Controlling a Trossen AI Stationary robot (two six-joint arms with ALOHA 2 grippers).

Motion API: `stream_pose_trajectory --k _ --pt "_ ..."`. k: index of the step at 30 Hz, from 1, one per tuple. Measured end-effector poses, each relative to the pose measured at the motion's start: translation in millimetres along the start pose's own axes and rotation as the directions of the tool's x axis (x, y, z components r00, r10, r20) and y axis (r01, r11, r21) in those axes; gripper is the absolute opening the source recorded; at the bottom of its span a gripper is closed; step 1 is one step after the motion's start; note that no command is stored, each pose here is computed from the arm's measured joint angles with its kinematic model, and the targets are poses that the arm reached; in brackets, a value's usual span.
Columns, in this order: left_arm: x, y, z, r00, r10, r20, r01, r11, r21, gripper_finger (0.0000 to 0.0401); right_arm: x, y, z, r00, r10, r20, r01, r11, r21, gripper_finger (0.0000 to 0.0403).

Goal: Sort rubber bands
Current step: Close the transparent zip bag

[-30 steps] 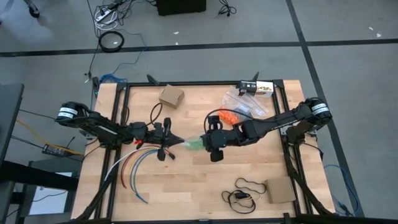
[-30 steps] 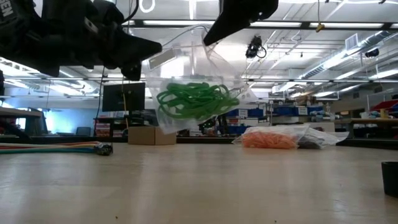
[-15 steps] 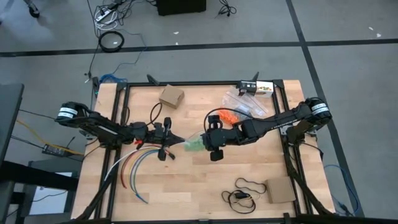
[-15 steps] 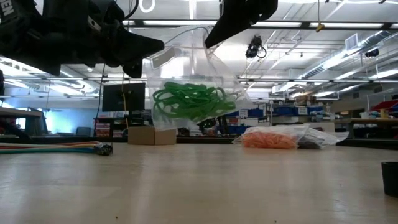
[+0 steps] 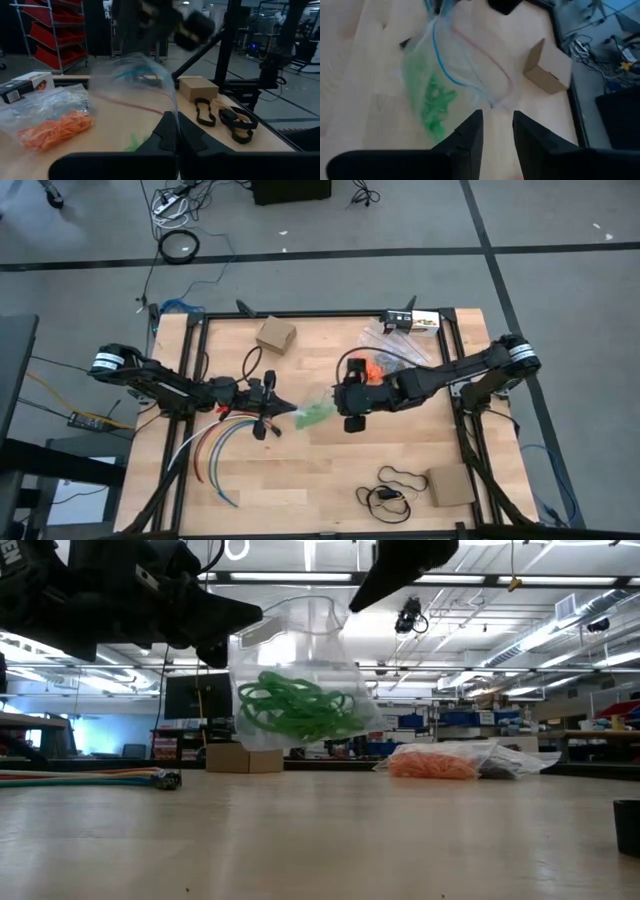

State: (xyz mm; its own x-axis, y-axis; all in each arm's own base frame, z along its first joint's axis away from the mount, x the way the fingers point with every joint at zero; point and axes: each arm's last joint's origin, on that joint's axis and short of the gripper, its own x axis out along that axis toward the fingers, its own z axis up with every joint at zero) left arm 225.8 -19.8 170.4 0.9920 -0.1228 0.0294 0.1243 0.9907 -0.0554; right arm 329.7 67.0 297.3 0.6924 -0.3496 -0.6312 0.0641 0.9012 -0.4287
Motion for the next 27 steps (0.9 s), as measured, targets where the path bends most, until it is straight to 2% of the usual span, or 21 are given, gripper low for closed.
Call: stream_pose_trajectory --k 6,11,17,23,27 --pt "0 0 1 1.000 -0.010 0.002 0.010 1.000 -0.005 0.0000 -40 -16 1 0.996 -0.056 0.066 0.049 0.994 0.100 0.0094" --pt "-3 -3 6 0.999 -0.033 0.008 0.033 0.999 -0.021 0.0000 -52 -24 -13 0.999 -0.031 -0.026 0.035 0.982 0.186 0.0093" --pt "-5 -4 8 0.999 -0.050 0.002 0.050 0.998 -0.026 0.0000 -53 -24 -25 0.990 -0.050 -0.134 0.065 0.991 0.114 0.0093" --pt "-5 -4 6 0.998 -0.053 -0.016 0.053 0.998 -0.031 0.0000 -51 -24 -18 0.996 -0.049 -0.073 0.057 0.991 0.123 0.0092" --pt "-5 -4 6 0.998 -0.053 -0.015 0.053 0.998 -0.032 0.0000 -52 -21 -11 1.000 -0.003 -0.007 0.004 0.987 0.160 0.0093"
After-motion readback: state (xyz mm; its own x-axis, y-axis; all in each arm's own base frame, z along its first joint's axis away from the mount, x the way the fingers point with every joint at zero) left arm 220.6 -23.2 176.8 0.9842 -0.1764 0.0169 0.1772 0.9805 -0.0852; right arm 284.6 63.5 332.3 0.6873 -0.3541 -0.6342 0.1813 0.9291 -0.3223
